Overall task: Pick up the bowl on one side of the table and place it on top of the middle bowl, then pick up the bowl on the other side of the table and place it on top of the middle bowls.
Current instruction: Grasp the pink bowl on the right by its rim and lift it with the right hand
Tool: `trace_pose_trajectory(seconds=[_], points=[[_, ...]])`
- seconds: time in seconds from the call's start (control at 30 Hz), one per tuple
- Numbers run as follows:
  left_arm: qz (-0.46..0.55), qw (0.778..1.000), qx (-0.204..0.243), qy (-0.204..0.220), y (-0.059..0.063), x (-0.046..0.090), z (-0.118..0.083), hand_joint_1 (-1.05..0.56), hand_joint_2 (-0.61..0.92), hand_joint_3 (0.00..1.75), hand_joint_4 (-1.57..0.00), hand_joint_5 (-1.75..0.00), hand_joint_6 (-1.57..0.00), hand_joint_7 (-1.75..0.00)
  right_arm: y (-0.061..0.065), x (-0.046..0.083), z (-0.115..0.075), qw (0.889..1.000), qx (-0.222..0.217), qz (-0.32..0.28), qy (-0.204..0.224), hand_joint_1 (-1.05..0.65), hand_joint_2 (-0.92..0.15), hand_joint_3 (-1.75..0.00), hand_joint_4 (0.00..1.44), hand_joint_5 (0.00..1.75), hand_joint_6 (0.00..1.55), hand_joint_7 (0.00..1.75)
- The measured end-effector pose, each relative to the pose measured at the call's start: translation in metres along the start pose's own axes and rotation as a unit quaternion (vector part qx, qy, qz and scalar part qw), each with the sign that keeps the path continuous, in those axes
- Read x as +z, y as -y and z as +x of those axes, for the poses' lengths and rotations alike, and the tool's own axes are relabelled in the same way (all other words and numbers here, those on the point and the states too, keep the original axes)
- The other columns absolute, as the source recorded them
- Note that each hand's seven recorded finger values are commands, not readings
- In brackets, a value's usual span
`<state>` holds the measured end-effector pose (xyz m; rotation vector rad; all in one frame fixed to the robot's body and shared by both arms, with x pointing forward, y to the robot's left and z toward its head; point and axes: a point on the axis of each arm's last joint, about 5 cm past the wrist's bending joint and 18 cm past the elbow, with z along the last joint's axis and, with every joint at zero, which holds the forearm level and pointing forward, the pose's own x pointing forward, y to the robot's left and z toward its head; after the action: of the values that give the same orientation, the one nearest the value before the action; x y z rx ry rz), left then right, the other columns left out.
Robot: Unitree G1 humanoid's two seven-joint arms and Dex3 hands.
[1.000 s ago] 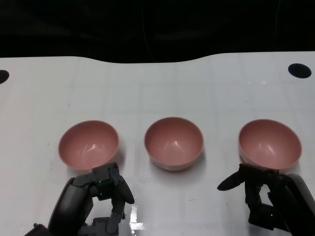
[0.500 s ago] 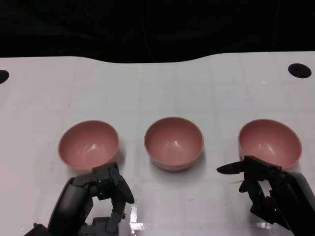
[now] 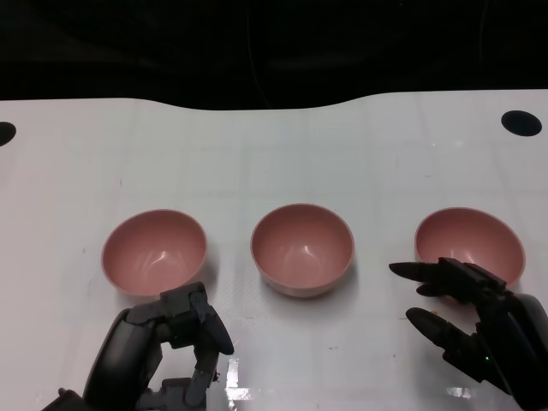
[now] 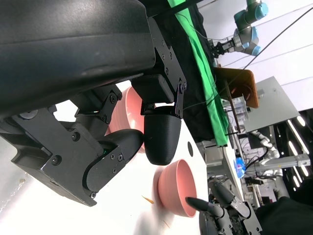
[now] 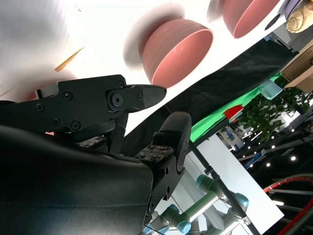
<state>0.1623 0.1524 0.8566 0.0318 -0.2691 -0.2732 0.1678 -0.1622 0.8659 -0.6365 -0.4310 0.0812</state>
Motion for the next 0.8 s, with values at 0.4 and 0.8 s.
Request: trace_pose_trajectory(seconds=[0.4,0.8], points=[[-0.001,1.000,-0.001,0.000,0.0000,0.0001,-0.0001,-0.15,0.37,1.39,-0.87,-1.75,-0.81,-1.48,0.0030,-0.0010,-0.0002,1.000,-0.004,-0.006,-0.002,-0.61,-0.91,0.00,0.14,0.71,0.24,0.26],[0.000,1.000,-0.001,0.001,-0.0001,0.0010,0.0001,-0.16,0.38,1.39,-0.86,-1.75,-0.80,-1.48,0.0045,-0.0024,0.0003,0.999,-0.004,-0.048,-0.007,-0.65,-0.89,0.00,0.00,0.75,0.19,0.14]])
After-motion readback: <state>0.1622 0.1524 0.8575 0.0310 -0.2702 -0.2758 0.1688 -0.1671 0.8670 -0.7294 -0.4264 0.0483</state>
